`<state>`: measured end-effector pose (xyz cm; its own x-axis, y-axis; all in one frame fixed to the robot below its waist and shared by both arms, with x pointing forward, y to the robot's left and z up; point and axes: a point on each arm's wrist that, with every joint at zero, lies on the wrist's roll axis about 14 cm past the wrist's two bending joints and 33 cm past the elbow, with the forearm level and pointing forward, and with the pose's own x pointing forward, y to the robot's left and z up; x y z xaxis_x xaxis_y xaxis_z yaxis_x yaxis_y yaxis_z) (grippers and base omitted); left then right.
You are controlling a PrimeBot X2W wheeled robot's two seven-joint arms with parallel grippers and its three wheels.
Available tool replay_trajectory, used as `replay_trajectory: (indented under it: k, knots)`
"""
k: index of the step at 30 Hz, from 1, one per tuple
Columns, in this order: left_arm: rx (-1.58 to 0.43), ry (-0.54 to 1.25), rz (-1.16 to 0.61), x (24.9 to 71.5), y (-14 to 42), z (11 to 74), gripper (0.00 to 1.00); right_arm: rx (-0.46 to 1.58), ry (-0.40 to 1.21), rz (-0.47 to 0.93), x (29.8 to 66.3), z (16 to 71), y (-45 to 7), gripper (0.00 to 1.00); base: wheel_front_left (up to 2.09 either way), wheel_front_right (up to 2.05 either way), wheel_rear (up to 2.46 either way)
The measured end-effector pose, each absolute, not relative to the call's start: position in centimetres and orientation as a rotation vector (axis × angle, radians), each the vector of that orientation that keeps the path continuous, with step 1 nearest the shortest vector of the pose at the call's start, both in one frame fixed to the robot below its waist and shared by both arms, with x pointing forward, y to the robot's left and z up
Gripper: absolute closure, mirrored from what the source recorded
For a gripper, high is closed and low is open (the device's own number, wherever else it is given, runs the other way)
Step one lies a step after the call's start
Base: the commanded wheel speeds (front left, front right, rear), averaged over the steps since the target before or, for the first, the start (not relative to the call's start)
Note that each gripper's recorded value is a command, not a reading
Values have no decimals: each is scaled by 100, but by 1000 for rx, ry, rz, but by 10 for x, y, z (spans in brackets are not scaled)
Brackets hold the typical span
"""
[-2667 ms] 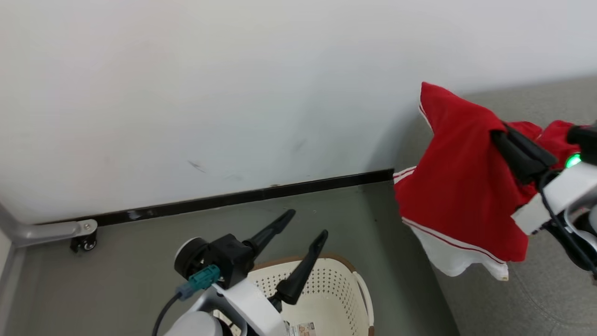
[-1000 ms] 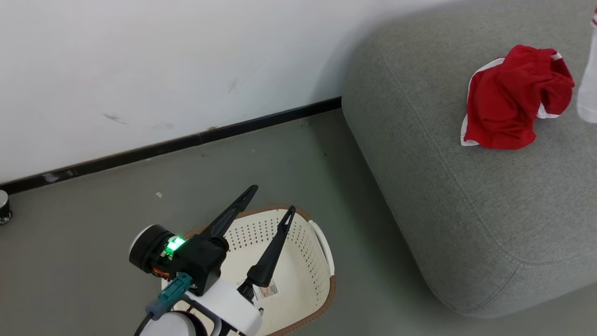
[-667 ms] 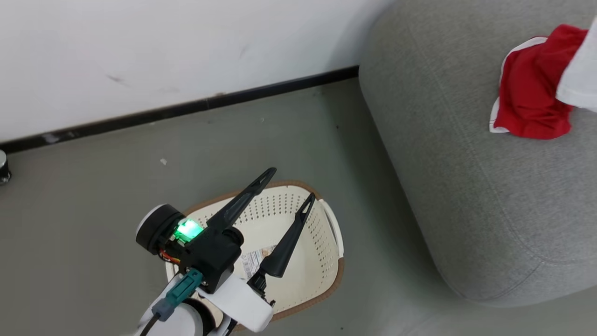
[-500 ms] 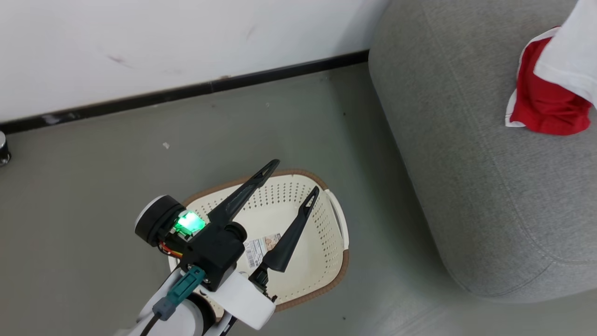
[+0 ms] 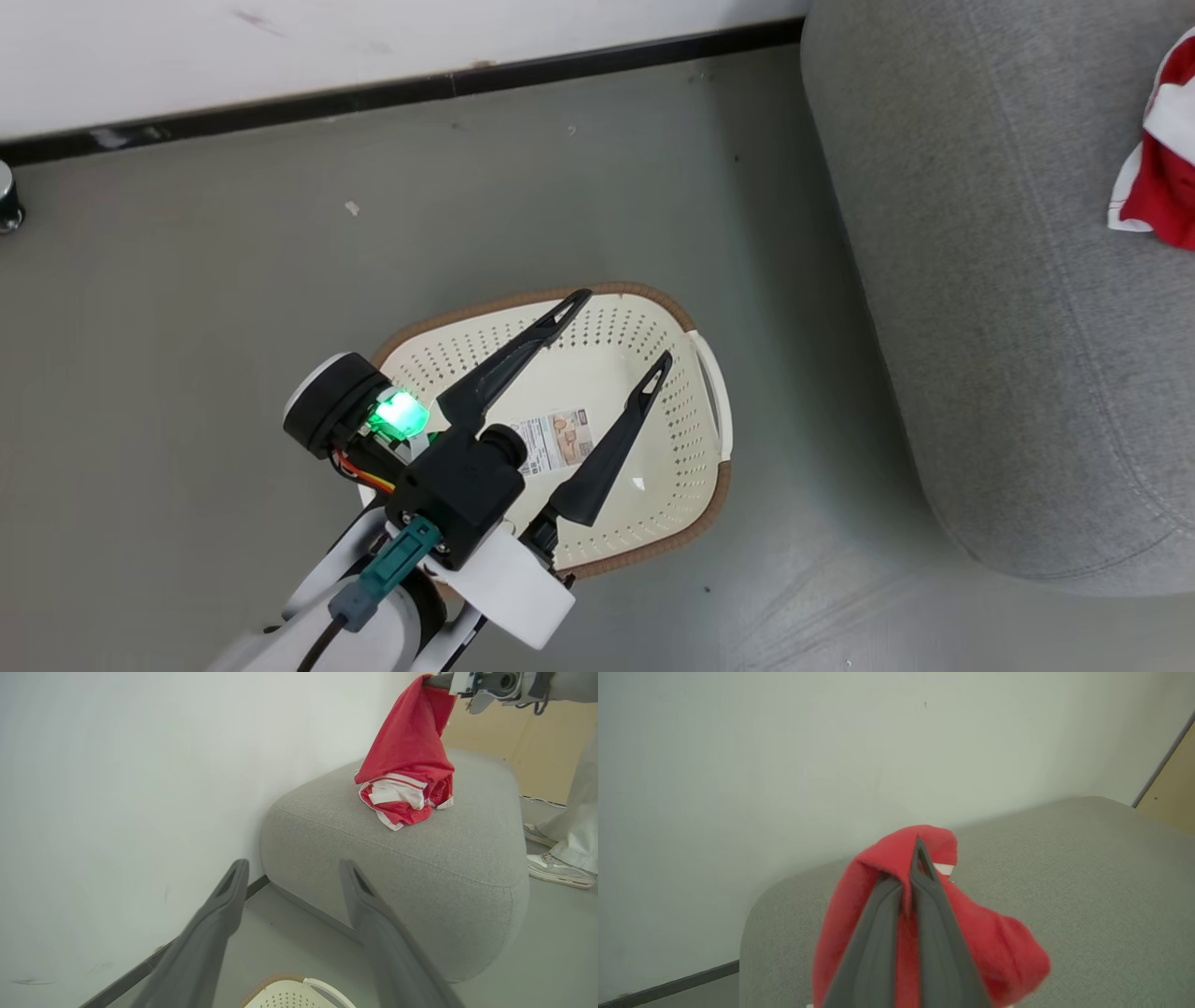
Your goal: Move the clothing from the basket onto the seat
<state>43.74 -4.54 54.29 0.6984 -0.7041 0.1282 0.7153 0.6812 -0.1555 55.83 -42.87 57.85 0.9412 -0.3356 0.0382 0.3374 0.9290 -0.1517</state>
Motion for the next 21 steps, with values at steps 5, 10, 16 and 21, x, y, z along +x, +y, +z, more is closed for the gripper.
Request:
replay_trajectory:
  k: [5,10,16,21]
  knots:
    - [-202,-46,-792,444,-44,535,0,-203,110,-272,571,525,-403,100,0,0,0]
    - [-204,-47,-783,453,-42,530,0,-177,212,-269,568,479,-396,100,0,0,0]
    - [-209,-44,-769,462,-40,523,0,-162,243,-258,572,456,-389,100,0,0,0]
    - [-217,-54,-759,470,-40,520,0,-139,262,-241,568,440,-377,53,0,0,0]
